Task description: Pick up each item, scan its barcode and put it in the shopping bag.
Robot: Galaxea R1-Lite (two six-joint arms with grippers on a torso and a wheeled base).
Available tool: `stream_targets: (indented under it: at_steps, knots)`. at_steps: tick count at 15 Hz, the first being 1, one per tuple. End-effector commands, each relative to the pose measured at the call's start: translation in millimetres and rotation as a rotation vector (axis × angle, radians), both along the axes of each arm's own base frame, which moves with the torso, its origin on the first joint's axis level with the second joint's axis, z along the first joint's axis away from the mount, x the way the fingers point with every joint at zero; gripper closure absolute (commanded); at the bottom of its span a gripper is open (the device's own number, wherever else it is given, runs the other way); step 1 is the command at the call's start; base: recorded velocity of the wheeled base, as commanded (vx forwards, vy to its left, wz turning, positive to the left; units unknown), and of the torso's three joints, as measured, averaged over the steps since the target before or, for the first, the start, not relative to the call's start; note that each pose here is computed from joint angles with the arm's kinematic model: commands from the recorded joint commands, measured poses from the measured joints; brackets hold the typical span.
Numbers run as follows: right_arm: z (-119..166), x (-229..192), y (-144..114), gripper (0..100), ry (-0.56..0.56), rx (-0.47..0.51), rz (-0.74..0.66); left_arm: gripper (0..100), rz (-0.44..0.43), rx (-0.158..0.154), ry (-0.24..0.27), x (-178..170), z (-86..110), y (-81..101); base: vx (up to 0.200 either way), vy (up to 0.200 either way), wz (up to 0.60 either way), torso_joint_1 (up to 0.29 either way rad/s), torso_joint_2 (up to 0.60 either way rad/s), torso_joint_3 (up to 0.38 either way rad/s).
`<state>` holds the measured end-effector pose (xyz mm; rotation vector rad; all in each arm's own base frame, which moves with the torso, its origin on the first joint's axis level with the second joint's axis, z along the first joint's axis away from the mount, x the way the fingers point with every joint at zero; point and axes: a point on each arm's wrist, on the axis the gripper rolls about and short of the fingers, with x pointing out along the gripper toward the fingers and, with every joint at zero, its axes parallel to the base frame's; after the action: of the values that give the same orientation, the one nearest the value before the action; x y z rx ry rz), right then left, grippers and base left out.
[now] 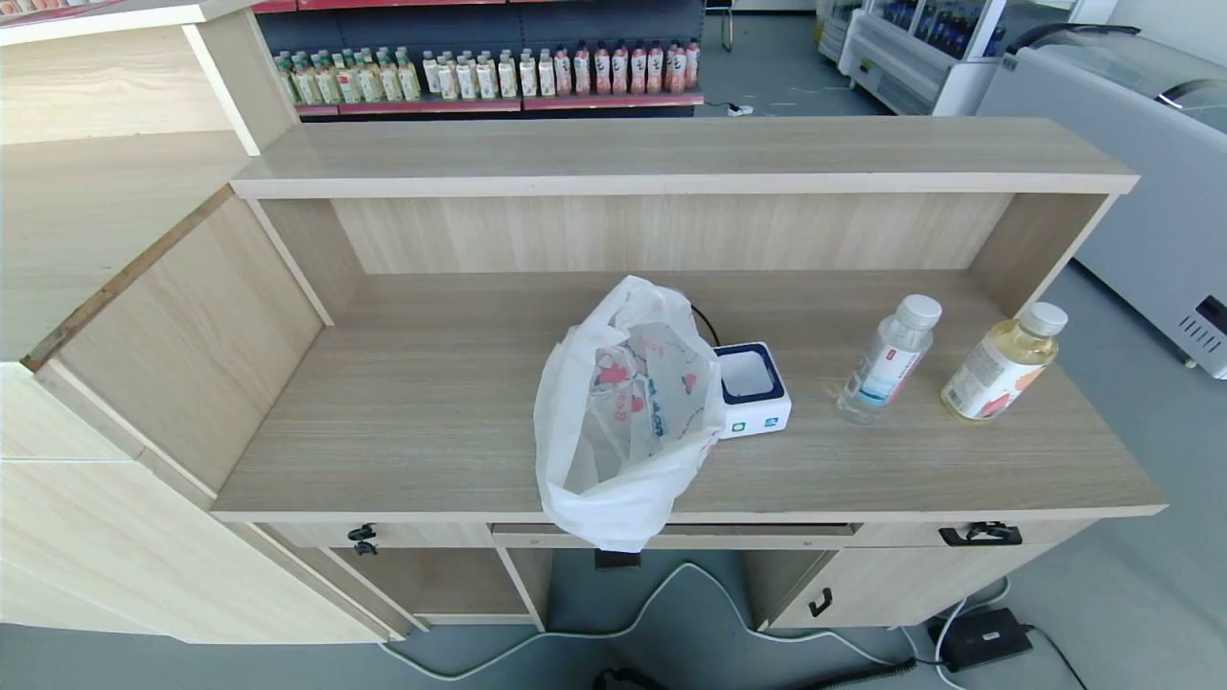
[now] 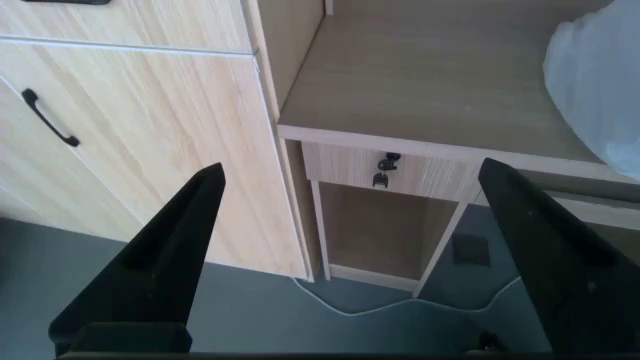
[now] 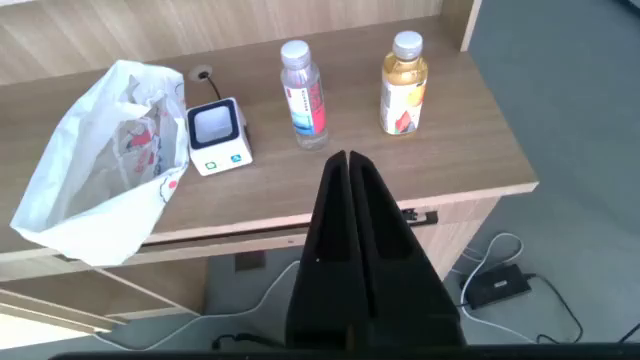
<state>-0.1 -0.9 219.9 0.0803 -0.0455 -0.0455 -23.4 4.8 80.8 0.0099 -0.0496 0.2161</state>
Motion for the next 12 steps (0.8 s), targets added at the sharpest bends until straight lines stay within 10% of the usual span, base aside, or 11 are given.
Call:
stream_targets:
  at_steps: [1, 2, 12]
  knots:
    - [38, 71, -2, 100, 0.128, -0.048, -0.052, 0, 0.001, 0.0, -0.001, 0, 0.0, 0.0, 0.0, 0.0, 0.0, 0.0, 0.0, 0.0]
    - [30, 86, -2, 0, 0.148, -0.047, -0.051, 0, 0.001, 0.0, -0.001, 0, 0.0, 0.0, 0.0, 0.0, 0.0, 0.0, 0.0, 0.0]
    - [-38, 220, -9, 0, 0.328, -0.143, -0.071, 0, 0.001, 0.0, -0.001, 0, 0.0, 0.0, 0.0, 0.0, 0.0, 0.0, 0.0, 0.0]
